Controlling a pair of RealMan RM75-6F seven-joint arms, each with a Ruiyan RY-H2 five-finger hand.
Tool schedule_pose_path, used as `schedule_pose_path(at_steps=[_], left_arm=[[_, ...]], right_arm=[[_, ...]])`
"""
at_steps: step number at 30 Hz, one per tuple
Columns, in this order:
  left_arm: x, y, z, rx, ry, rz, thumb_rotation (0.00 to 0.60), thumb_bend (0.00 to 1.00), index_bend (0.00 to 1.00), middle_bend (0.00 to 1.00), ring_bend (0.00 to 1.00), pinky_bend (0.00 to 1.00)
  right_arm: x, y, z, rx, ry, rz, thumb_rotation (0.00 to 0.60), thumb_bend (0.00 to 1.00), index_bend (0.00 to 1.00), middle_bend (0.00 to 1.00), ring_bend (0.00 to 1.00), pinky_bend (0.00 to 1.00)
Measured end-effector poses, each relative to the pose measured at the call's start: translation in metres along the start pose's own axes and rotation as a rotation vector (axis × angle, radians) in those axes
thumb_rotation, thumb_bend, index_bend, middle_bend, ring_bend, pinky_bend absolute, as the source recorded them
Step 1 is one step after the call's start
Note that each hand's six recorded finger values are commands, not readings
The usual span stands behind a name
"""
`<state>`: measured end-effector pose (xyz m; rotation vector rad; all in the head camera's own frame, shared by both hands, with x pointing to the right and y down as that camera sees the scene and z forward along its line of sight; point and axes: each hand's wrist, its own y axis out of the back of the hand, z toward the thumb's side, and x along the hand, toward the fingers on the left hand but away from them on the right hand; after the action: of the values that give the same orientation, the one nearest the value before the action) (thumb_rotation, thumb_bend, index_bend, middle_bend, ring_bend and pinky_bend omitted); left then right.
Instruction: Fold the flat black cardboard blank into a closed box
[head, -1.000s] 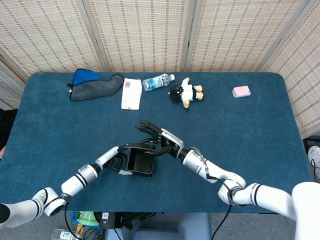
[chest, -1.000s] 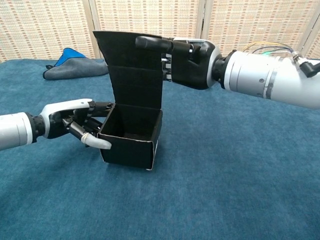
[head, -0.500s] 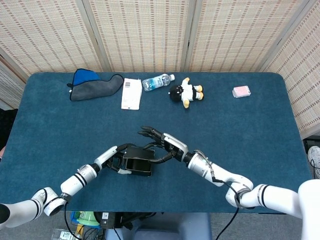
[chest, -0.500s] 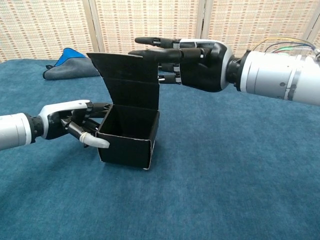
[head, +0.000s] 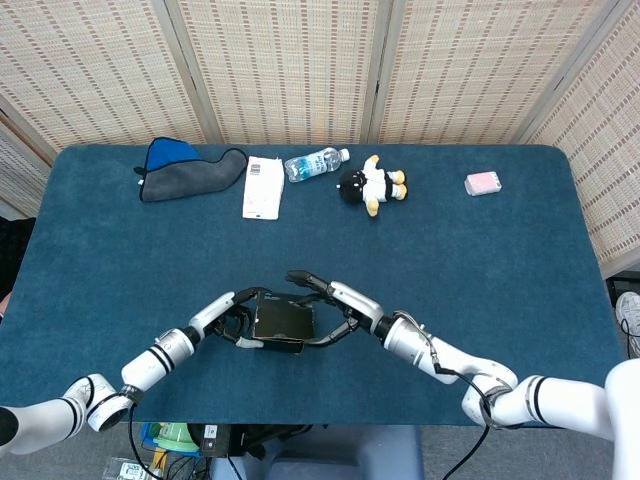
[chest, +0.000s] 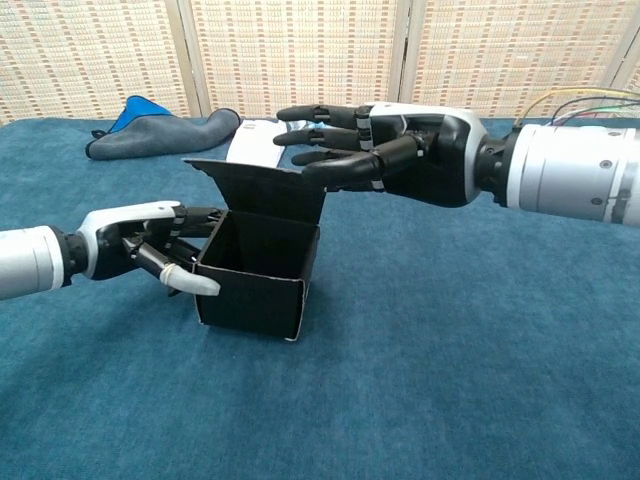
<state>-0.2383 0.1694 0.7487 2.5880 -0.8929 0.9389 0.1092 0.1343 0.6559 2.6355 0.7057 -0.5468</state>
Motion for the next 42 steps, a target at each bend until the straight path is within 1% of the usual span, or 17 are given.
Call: schedule_pose_path(at_steps=[9, 13, 21, 27, 30, 32, 34, 38, 42], left_arm=[[0.001, -0.001, 0.004, -0.002, -0.005, -0.006, 0.6, 0.23, 0.27, 0.3, 0.61, 0.69], [0.001, -0.001, 0.004, 0.001, -0.004, -0.005, 0.6, 0.23, 0.27, 0.3, 0.61, 0.69], [0.001, -0.001, 0.005, -0.001, 0.0, -0.005, 0.6, 0.23, 0.26, 0.3, 0.61, 0.69], [0.001, -0.006, 0.004, 0.004, -0.007, -0.014, 0.6, 0.23, 0.24, 0.3, 0.61, 0.67], [0.001, -0.007, 0.004, 0.01, -0.011, -0.013, 0.6, 0.23, 0.2, 0.26, 0.61, 0.67], [0.001, -0.006, 0.004, 0.015, -0.015, -0.009, 0.6, 0.23, 0.15, 0.19, 0.61, 0.67], [0.001, -0.005, 0.005, 0.016, -0.016, -0.003, 0.6, 0.23, 0.13, 0.16, 0.61, 0.67], [0.001, -0.004, 0.004, 0.025, -0.014, 0.015, 0.6, 0.23, 0.1, 0.15, 0.61, 0.67], [0.002, -0.003, 0.003, 0.04, -0.009, 0.043, 0.6, 0.23, 0.09, 0.15, 0.61, 0.67]], right_arm=[[0.007, -0.006, -0.012, 0.165, -0.017, -0.016, 0.6, 0.14, 0.0, 0.0, 0.0, 0.07], [0.009, -0.013, -0.017, 0.237, -0.02, -0.01, 0.6, 0.14, 0.0, 0.0, 0.0, 0.06], [0.015, -0.025, -0.02, 0.344, -0.016, 0.008, 0.6, 0.14, 0.0, 0.0, 0.0, 0.04], [0.02, -0.029, -0.022, 0.461, -0.011, 0.016, 0.6, 0.14, 0.0, 0.0, 0.0, 0.04], [0.021, -0.033, -0.024, 0.531, -0.01, 0.022, 0.6, 0.14, 0.0, 0.0, 0.0, 0.04], [0.02, -0.035, -0.025, 0.581, -0.01, 0.027, 0.6, 0.14, 0.0, 0.0, 0.0, 0.04], [0.019, -0.037, -0.026, 0.627, -0.01, 0.033, 0.6, 0.14, 0.0, 0.0, 0.0, 0.04], [0.016, -0.042, -0.027, 0.696, -0.015, 0.048, 0.6, 0.14, 0.0, 0.0, 0.0, 0.04], [0.011, -0.043, -0.024, 0.725, -0.026, 0.05, 0.6, 0.14, 0.0, 0.02, 0.0, 0.04]])
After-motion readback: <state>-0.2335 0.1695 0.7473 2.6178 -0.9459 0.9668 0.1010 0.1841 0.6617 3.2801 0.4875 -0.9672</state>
